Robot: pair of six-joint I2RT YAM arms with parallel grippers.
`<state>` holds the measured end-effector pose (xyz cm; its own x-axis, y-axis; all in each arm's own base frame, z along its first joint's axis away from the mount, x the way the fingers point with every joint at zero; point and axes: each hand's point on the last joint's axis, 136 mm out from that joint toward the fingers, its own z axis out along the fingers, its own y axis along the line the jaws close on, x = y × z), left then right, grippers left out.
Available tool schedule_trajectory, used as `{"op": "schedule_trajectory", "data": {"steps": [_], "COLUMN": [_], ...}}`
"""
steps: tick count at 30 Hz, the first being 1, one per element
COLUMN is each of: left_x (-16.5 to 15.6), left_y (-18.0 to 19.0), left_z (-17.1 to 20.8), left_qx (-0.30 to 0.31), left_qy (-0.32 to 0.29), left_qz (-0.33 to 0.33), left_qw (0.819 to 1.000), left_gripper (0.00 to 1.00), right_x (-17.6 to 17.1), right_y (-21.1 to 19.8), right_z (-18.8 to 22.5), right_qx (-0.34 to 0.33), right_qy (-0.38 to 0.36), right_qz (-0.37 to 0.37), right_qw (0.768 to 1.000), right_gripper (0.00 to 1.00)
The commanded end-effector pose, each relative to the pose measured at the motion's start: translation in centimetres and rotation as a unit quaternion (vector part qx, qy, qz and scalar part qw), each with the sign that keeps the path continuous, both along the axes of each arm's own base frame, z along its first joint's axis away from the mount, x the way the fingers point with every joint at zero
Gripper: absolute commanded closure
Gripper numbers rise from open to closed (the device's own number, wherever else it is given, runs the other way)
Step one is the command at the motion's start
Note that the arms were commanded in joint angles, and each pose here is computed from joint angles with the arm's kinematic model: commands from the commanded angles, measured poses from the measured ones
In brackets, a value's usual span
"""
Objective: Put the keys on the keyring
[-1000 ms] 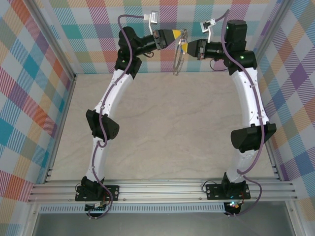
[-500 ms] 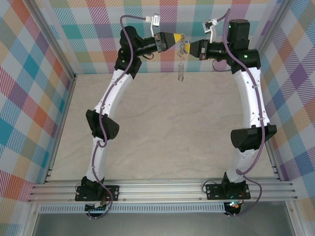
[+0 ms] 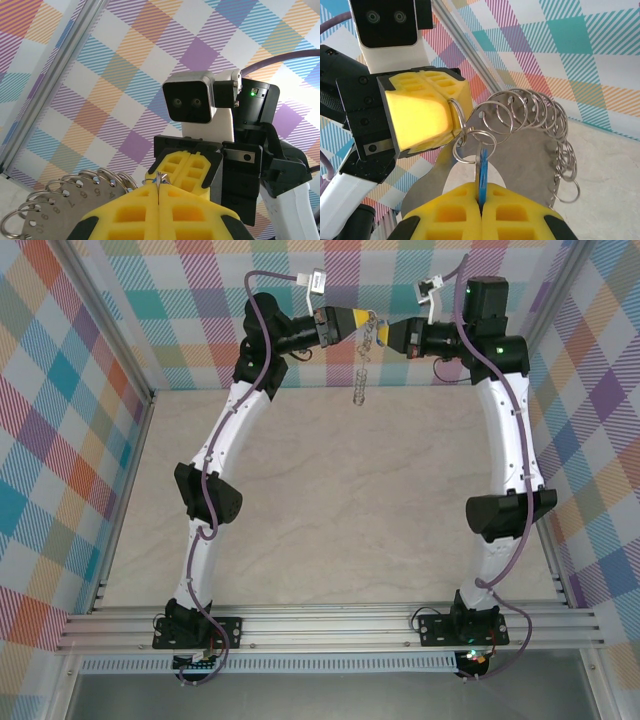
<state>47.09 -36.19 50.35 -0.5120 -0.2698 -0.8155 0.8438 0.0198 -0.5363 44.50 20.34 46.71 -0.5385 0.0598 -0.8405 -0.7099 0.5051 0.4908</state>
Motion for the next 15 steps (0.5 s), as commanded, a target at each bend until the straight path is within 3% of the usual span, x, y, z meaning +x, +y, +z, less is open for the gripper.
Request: {"op": "schedule_trajectory", "data": {"steps": [1, 15], "left_x": [-2.5, -3.2], "left_y": [1.3, 0.4], "left_z": [4.0, 3.6], "left_qx": [-0.02, -0.018], "left_qy": [-0.058, -0.055], "left_qz": [-0.005, -0.026], "left_qw": [0.998, 0.998], "left_gripper": [1.0, 1.0], "right_x": [0.2, 1.2], "right_y": [-0.5, -0.7], "right_z": [0.7, 1.3], "right_qx": [0.003, 0.018], "right_qy": [-0.008, -0.013], "right_qz": [-0.005, -0.009], "right_qw": [1.0, 1.0], "right_gripper": [1.0, 1.0]}}
